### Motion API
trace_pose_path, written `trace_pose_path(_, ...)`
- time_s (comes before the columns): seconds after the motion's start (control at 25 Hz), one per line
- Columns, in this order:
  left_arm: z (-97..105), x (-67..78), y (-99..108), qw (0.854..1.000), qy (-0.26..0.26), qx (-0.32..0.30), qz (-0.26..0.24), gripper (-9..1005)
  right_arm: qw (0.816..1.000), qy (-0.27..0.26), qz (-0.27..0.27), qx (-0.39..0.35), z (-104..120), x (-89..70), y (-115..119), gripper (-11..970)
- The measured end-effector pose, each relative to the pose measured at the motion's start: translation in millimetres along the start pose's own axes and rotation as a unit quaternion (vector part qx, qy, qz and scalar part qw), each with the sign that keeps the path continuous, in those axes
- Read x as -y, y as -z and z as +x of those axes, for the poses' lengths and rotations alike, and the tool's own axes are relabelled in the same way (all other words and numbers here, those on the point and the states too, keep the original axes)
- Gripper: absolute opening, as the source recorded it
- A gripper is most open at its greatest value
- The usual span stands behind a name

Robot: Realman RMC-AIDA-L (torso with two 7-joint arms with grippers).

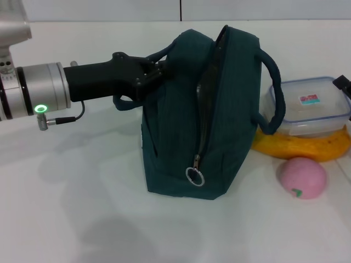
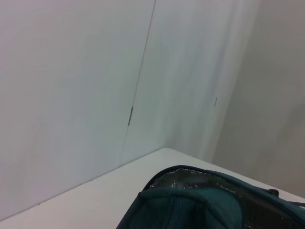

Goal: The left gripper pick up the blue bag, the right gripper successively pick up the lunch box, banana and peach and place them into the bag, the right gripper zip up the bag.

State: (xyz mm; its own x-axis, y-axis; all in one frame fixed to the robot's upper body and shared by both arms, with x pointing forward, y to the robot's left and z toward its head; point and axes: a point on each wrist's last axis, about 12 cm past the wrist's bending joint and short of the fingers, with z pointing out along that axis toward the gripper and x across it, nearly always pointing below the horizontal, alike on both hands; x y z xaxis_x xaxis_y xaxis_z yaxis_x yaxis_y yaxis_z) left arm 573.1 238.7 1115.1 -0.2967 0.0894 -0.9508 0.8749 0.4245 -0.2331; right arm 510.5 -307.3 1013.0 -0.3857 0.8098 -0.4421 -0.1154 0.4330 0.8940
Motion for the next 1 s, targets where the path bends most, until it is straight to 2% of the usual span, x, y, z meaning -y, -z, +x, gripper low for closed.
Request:
trace_pose_path(0.48,3.9,0.1,3.7,1.0,-0.003,0.0,-0.005,77,0.999,-0.034,0.006,0.006,-3.7,-1.5,-8.8,824)
trace_pose_path(1.0,5.1,-0.5,4.0,1.0,-0.008,0.001,-0.008,76,0.999,-0.043,0.003,0.005,-6.1,-5.4,-17.9,809)
